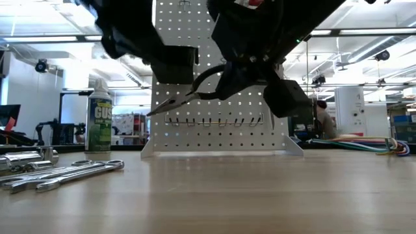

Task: Hang tools onto peg board
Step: Hang the black pliers on the pegboard

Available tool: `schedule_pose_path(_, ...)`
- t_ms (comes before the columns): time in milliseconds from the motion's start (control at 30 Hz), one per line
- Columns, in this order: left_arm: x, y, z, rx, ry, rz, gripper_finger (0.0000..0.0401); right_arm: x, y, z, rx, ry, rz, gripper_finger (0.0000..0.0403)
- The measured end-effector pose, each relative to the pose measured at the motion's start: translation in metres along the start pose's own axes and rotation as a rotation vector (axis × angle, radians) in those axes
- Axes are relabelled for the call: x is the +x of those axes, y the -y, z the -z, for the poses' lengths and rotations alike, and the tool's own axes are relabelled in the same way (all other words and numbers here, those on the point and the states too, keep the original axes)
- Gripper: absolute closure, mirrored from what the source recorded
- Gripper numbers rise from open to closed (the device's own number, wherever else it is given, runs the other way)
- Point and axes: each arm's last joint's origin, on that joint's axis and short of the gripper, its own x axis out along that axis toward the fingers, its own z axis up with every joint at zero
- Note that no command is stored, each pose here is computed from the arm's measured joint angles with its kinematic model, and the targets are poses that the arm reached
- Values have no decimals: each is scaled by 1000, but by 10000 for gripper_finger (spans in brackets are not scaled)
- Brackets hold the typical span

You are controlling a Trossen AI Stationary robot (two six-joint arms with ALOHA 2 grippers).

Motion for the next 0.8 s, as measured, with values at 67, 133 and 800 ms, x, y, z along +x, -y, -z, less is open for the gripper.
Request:
schedule_pose_path(67, 4, -1, 4, 12, -20, -12, 335, -2, -1, -1, -14, 6, -2, 403)
schedule_pose_path(133, 5, -2, 4, 8, -17, -16, 305, -3, -1, -2, -22, 11, -1, 403)
schedule_pose_path(800, 37, -24, 31, -36, 16, 109, 244, -12, -4, -7, -95, 30, 29, 403)
